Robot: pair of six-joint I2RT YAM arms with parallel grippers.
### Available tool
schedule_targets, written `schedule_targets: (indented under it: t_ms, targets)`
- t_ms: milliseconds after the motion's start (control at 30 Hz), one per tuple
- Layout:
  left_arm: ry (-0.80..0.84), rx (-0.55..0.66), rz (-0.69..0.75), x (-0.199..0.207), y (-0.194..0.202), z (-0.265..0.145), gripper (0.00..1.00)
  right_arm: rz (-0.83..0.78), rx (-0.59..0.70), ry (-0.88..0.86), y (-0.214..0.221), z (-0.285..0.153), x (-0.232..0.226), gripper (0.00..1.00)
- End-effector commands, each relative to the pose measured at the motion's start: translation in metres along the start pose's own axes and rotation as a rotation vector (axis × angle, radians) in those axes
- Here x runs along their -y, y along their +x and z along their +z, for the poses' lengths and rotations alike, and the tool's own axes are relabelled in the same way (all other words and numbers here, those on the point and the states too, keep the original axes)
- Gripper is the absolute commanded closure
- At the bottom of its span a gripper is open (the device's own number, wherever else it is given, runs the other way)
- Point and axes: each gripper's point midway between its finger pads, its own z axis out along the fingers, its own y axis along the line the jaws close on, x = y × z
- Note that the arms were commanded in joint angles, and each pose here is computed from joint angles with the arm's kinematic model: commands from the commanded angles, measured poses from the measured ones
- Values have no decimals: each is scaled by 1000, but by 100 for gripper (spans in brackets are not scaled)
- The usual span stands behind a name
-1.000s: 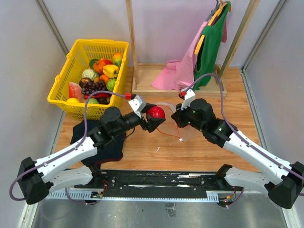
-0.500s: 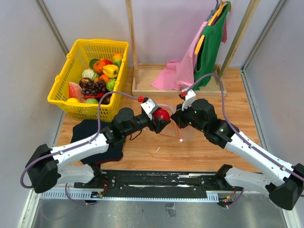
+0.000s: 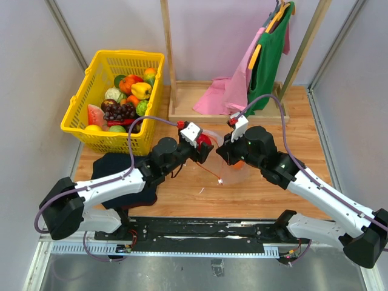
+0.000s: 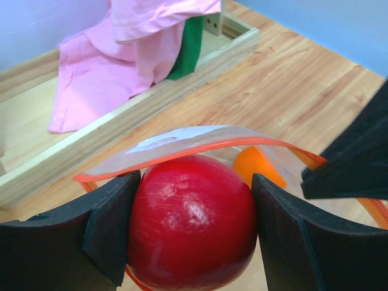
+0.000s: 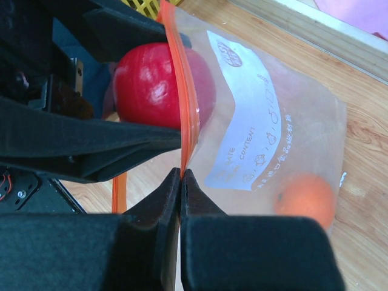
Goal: Place the food in the zip-top bag and seal the zipper
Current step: Place the fake vegetable in the zipper food storage bag.
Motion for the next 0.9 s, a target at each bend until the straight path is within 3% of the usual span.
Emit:
schedule_targets:
  t_ms: [0, 167, 567, 867]
  targets:
    - [-81, 109, -50, -10, -29, 7, 58, -5, 14, -35, -5, -1, -4, 99]
    - [-92, 142, -100, -10, -30, 12, 47, 2, 8, -37, -4, 0, -4, 99]
    - [-55, 88, -114, 0, -15, 17, 22, 9, 16, -7, -5, -1, 1, 99]
    - [-38, 68, -140, 5, -13, 17, 14, 14, 12, 4, -3, 0, 3, 99]
